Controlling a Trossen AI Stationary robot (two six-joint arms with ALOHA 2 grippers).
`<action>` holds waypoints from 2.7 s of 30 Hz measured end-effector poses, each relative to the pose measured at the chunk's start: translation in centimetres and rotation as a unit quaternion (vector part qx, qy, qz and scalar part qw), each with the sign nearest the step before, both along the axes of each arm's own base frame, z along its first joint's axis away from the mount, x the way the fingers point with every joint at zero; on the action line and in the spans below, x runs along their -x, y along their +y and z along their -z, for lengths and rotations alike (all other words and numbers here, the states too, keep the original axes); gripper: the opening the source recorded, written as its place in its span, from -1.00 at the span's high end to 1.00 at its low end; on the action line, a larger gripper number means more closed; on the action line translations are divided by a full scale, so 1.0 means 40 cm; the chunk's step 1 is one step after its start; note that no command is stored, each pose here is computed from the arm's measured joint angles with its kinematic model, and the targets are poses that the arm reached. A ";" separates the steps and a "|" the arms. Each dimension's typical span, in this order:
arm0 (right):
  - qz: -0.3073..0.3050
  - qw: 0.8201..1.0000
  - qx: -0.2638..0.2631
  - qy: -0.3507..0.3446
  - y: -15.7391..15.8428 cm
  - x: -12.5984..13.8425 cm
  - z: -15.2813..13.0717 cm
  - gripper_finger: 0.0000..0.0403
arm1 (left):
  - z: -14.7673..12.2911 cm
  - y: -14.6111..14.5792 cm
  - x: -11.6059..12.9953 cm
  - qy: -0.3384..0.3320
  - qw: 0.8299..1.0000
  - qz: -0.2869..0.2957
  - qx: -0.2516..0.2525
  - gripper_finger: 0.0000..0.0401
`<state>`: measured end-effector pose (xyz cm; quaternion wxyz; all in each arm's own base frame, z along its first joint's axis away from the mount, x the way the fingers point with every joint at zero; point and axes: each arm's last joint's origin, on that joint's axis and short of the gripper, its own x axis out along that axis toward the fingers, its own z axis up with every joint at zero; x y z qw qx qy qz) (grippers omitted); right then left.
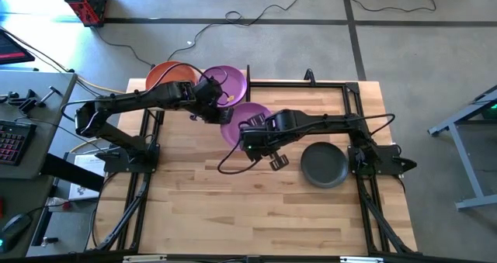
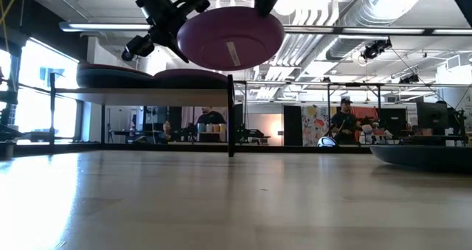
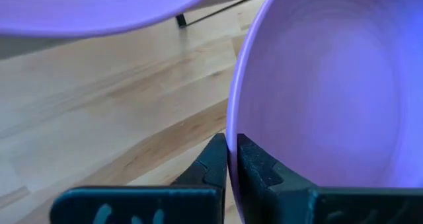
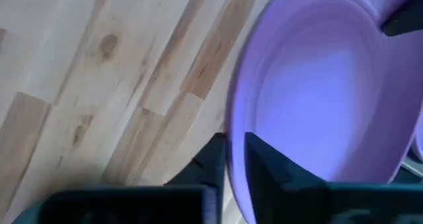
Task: Place and stack plates onto a shelf
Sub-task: Stack the purple plate on top of the purple plate on the shelf
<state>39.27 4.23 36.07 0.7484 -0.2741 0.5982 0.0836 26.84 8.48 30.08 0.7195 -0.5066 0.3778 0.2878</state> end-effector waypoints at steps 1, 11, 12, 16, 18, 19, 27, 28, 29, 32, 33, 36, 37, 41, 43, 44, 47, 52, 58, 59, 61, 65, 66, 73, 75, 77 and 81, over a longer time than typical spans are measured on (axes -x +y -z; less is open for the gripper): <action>0.003 1.000 0.004 -0.001 -0.001 0.000 0.000 0.82 | 0.000 0.000 0.000 0.000 1.000 0.001 -0.001 0.98; 0.040 0.999 0.017 -0.027 -0.009 0.021 -0.031 0.40 | -0.031 0.009 0.030 0.040 0.998 -0.009 -0.042 0.99; 0.041 0.999 0.015 -0.032 -0.010 0.028 -0.040 0.38 | -0.041 0.012 0.038 0.054 0.997 -0.016 -0.051 0.99; 0.049 0.997 0.008 -0.053 -0.012 0.053 -0.073 0.36 | -0.085 0.029 0.062 0.082 0.993 -0.032 -0.074 0.99; 0.049 0.997 0.006 -0.058 -0.013 0.062 -0.083 0.36 | -0.109 0.041 0.066 0.069 0.993 -0.037 -0.083 0.99; 0.051 0.997 0.004 -0.061 -0.013 0.065 -0.087 0.36 | -0.118 0.047 0.068 0.065 0.993 -0.039 -0.087 0.99; 0.060 0.996 -0.001 -0.072 -0.014 0.078 -0.103 0.36 | -0.180 0.092 0.092 0.035 0.991 -0.055 -0.117 0.99; 0.060 0.996 -0.001 -0.072 -0.014 0.078 -0.103 0.36 | -0.183 0.101 0.097 0.034 0.990 -0.060 -0.120 0.99; 0.060 0.996 -0.002 -0.072 -0.014 0.078 -0.103 0.36 | -0.184 0.112 0.103 0.035 0.990 -0.066 -0.123 0.99; 0.061 0.996 -0.002 -0.072 -0.014 0.078 -0.103 0.36 | -0.181 0.146 0.128 0.050 0.987 -0.092 -0.121 0.99; 0.065 0.995 -0.004 -0.073 -0.014 0.078 -0.103 0.36 | -0.180 0.155 0.137 0.055 0.986 -0.100 -0.119 0.99; 0.075 0.994 -0.008 -0.075 -0.014 0.078 -0.103 0.36 | -0.177 0.180 0.160 0.069 0.984 -0.122 -0.114 0.99; 0.079 0.994 -0.010 -0.076 -0.014 0.078 -0.103 0.36 | -0.177 0.187 0.166 0.070 0.983 -0.129 -0.113 0.99; 0.079 0.994 -0.010 -0.076 -0.014 0.077 -0.102 0.36 | -0.177 0.217 0.191 0.074 0.979 -0.153 -0.113 0.99; 0.079 0.994 -0.010 -0.076 -0.014 0.077 -0.102 0.36 | -0.173 0.230 0.198 0.079 0.977 -0.162 -0.112 0.99; 0.079 0.994 -0.010 -0.076 -0.014 0.077 -0.102 0.36 | -0.168 0.237 0.199 0.083 0.977 -0.165 -0.109 0.99; 0.079 0.994 -0.009 -0.076 -0.014 0.077 -0.102 0.36 | -0.157 0.256 0.203 0.092 0.974 -0.176 -0.104 0.98; 0.075 0.994 -0.008 -0.075 -0.014 0.077 -0.102 0.36 | -0.138 0.281 0.197 0.106 0.973 -0.177 -0.099 0.98; 0.067 0.995 -0.005 -0.073 -0.014 0.077 -0.102 0.36 | -0.121 0.295 0.183 0.112 0.973 -0.175 -0.096 0.93; 0.067 0.995 -0.005 -0.073 -0.014 0.077 -0.102 0.36 | -0.120 0.297 0.181 0.112 0.973 -0.176 -0.096 0.91; 0.067 0.995 -0.005 -0.073 -0.014 0.077 -0.102 0.36 | -0.117 0.300 0.178 0.113 0.973 -0.175 -0.096 0.89; 0.067 0.995 -0.005 -0.073 -0.014 0.077 -0.102 0.36 | -0.116 0.306 0.172 0.106 0.973 -0.177 -0.102 0.86; 0.067 0.995 -0.005 -0.073 -0.014 0.077 -0.102 0.36 | -0.117 0.308 0.171 0.102 0.973 -0.179 -0.106 0.85; 0.070 0.995 -0.006 -0.073 -0.014 0.077 -0.101 0.36 | -0.118 0.308 0.169 0.099 0.977 -0.153 -0.113 0.74; 0.070 0.995 -0.006 -0.073 -0.014 0.077 -0.101 0.36 | -0.118 0.308 0.169 0.100 0.977 -0.149 -0.114 0.69; 0.070 0.995 -0.006 -0.073 -0.014 0.077 -0.101 0.36 | -0.118 0.308 0.169 0.100 0.977 -0.148 -0.114 0.64; 0.070 0.995 -0.006 -0.073 -0.014 0.077 -0.101 0.36 | -0.117 0.308 0.174 0.101 0.978 -0.147 -0.105 0.54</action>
